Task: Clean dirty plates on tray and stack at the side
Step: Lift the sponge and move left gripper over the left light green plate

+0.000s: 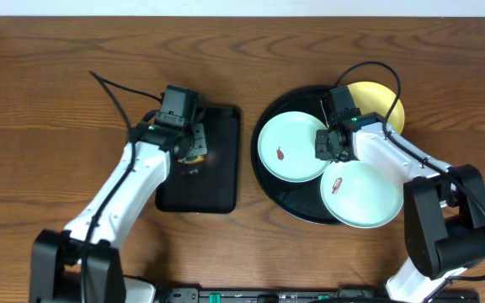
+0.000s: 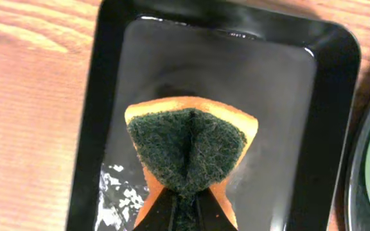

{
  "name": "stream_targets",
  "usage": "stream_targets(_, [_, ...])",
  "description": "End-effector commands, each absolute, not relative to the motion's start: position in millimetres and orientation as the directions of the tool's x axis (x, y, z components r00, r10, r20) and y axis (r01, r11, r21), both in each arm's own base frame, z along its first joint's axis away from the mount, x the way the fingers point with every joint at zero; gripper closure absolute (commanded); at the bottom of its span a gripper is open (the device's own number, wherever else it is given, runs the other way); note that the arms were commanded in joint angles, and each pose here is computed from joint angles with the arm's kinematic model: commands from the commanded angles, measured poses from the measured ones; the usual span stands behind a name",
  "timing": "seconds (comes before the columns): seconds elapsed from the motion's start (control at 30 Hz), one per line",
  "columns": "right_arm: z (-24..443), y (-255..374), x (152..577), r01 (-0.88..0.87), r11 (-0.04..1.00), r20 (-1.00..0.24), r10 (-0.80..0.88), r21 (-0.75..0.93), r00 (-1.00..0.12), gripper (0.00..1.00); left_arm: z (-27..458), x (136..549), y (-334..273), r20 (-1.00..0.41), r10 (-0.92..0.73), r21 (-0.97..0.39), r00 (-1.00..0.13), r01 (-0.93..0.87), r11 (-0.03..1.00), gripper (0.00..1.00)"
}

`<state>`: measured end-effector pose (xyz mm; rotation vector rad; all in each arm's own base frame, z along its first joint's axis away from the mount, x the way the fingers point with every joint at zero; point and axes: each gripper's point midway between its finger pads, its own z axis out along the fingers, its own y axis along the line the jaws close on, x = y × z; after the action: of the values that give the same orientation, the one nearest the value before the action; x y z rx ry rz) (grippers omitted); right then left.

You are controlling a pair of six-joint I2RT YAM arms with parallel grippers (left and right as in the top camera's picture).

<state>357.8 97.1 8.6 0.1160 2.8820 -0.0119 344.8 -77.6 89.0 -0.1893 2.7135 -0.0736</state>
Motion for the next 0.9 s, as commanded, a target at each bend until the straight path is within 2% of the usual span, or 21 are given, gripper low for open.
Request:
stream_targets(0.0, [4, 99, 354, 0.057, 0.998, -0.245, 0.051, -0.019, -0.968, 0.81, 90, 342, -75, -0.388, -0.147, -0.069, -0.910, -0.130, 0.989, 0.92])
stream_targets(0.13, [4, 99, 354, 0.057, 0.998, -0.246, 0.051, -0.019, -0.968, 0.81, 89, 336, -77, -0.357, -0.128, -0.071, -0.925, -0.109, 0.991, 0.93])
stream_targets(0.37, [4, 99, 354, 0.057, 0.998, -0.246, 0.050, -0.019, -0.968, 0.81, 113, 340, -78, -0.356, -0.111, -0.064, -0.928, -0.094, 0.994, 0.93])
stream_targets(0.63, [4, 99, 355, 0.054, 0.998, -0.248, 0.048, -0.018, -0.968, 0.80, 116, 345, -75, -0.397, -0.070, 0.012, -0.915, -0.081, 0.997, 0.93])
stream_targets(0.7, [4, 99, 355, 0.054, 0.998, -0.249, 0.048, -0.017, -0.967, 0.78, 121, 349, -76, -0.410, -0.054, 0.022, -0.911, -0.068, 0.997, 0.93])
stream_targets(0.8, [4, 99, 355, 0.050, 0.999, -0.249, 0.044, -0.018, -0.968, 0.65, 138, 354, -78, -0.425, -0.052, 0.017, -0.904, -0.066, 0.998, 0.93])
stream_targets(0.87, [4, 99, 355, 0.050, 0.999, -0.250, 0.044, -0.019, -0.967, 0.64, 154, 359, -80, -0.445, -0.055, 0.008, -0.894, -0.065, 0.998, 0.92])
